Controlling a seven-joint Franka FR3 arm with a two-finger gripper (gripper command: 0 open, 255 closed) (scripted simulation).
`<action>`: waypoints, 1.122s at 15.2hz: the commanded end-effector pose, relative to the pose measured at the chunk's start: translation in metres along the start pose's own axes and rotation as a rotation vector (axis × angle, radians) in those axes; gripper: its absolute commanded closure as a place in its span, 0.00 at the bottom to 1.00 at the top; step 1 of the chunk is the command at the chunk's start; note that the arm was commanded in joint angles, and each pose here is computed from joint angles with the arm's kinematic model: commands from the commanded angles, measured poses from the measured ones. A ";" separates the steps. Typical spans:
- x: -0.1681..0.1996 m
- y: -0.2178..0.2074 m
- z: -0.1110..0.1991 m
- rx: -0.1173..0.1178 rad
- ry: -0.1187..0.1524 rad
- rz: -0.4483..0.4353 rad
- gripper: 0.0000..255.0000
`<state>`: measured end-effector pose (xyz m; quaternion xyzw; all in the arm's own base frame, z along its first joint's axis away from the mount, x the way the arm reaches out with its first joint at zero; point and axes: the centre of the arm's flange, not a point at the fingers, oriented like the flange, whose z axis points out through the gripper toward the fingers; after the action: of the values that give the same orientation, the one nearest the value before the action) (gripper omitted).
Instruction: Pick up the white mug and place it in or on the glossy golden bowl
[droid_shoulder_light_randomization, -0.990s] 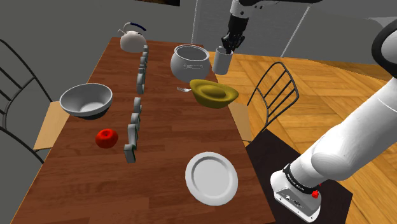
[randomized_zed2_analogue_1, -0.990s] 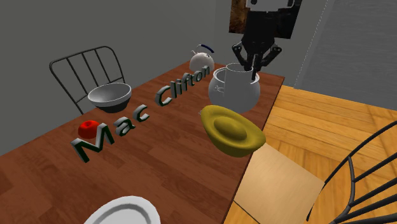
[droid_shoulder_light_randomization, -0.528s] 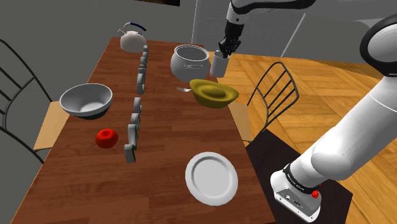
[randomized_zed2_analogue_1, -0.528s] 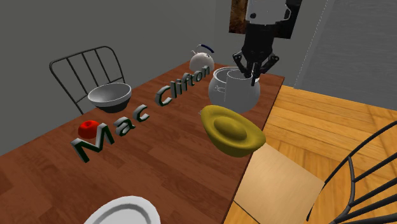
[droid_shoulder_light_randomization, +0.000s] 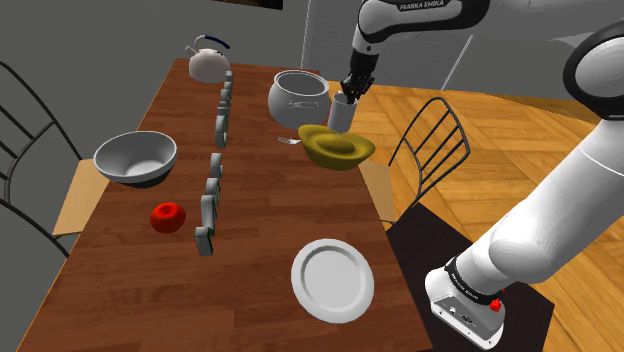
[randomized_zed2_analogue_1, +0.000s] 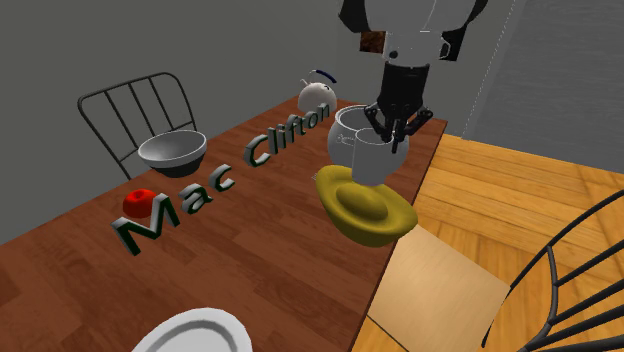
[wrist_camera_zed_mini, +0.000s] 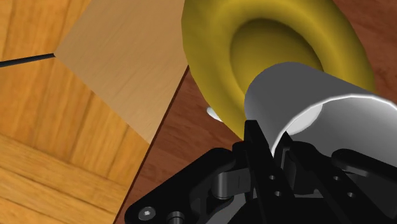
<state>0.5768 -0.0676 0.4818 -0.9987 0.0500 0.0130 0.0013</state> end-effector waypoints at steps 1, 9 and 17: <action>0.001 -0.001 0.011 0.000 0.001 0.000 1.00; 0.002 -0.001 0.032 0.000 0.001 0.000 1.00; 0.002 -0.001 0.032 0.000 0.001 0.000 0.00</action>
<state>0.5777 -0.0669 0.4495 -0.9987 0.0501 0.0127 0.0013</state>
